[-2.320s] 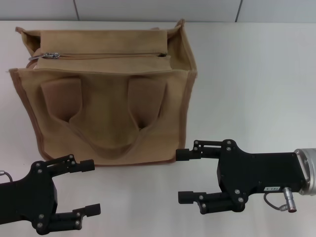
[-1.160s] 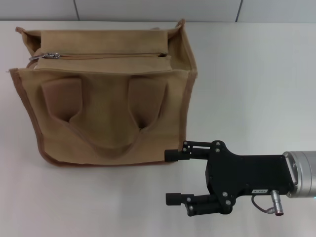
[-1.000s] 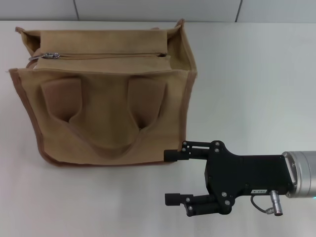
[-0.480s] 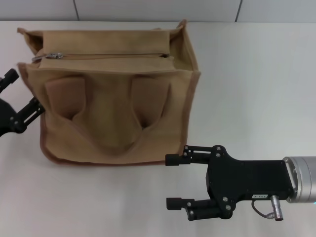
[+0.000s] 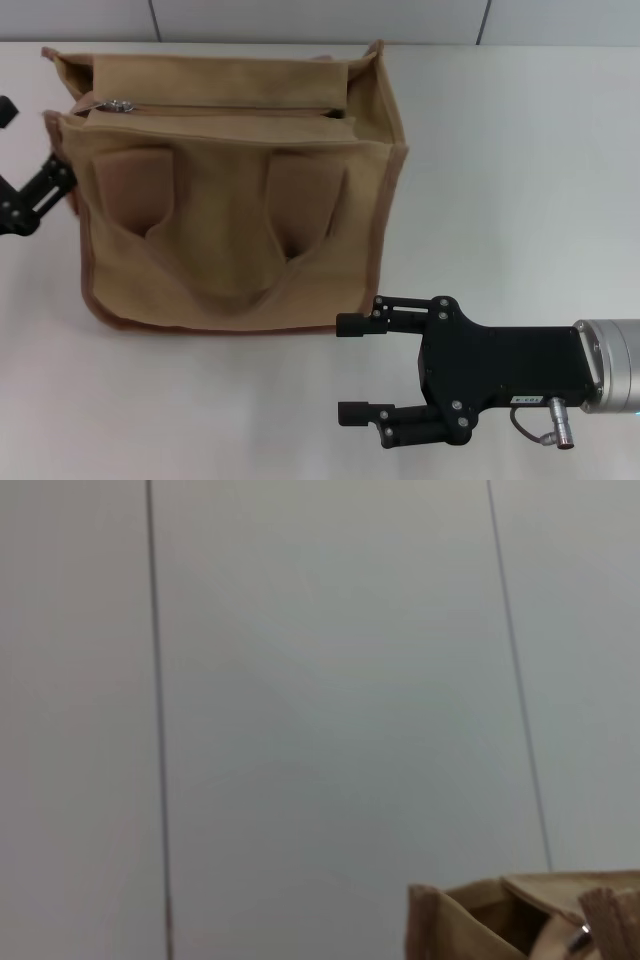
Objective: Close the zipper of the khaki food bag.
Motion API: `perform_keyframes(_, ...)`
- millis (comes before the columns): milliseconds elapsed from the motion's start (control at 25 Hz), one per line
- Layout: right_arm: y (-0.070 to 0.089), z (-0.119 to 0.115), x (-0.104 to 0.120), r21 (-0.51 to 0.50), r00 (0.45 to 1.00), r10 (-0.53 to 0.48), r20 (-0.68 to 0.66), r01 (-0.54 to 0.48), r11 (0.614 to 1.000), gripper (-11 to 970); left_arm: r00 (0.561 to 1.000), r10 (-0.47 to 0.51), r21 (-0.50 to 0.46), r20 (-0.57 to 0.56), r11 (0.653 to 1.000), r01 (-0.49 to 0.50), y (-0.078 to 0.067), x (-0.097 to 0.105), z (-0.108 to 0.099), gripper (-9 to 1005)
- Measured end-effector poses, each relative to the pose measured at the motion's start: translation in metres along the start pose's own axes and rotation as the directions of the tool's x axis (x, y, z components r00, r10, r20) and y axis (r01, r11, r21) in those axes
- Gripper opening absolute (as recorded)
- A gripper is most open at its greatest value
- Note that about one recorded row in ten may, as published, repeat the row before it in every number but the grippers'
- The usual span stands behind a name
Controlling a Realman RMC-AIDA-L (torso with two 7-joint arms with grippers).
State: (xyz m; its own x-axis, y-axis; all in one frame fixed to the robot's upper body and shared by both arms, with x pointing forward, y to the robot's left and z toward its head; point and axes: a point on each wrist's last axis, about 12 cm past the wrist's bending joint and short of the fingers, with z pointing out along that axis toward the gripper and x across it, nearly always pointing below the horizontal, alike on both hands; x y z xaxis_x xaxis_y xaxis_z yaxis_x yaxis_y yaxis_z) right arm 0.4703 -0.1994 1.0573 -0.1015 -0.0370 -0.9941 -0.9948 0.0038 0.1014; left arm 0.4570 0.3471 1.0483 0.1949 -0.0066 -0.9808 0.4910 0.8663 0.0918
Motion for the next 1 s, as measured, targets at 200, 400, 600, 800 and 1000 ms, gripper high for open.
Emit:
perform_keyframes(200, 0.0, 0.0, 0.0, 0.002, 1.0, 0.0, 0.002, 0.0, 1.0, 742, 1.0, 0.002, -0.02, 0.007, 1.0, -0.002, 0.002, -0.001, -0.002, 782)
perform_keyframes(400, -0.001, 0.0, -0.001, 0.001, 1.0, -0.003, 0.002, 0.003, 1.0, 742, 1.0, 0.02, 0.142, -0.02, 0.99, -0.017, -0.011, 0.001, 0.009, 782)
perform_keyframes(600, -0.002, 0.001, 0.0, 0.009, 1.0, -0.004, -0.004, 0.004, 1.0, 742, 0.999, 0.035, 0.124, -0.01, 0.992, -0.034, -0.009, 0.0, 0.013, 782)
perform_keyframes(800, -0.003, 0.001, 0.0, 0.014, 1.0, -0.004, -0.008, 0.004, 1.0, 743, 0.998, 0.02, 0.026, 0.052, 0.999, -0.021, -0.005, -0.003, 0.011, 781)
perform_keyframes(1000, -0.004, 0.0, 0.001, 0.025, 1.0, -0.004, -0.017, 0.004, 1.0, 743, 0.997, 0.015, -0.011, 0.077, 1.0, -0.014, -0.003, -0.005, 0.012, 781)
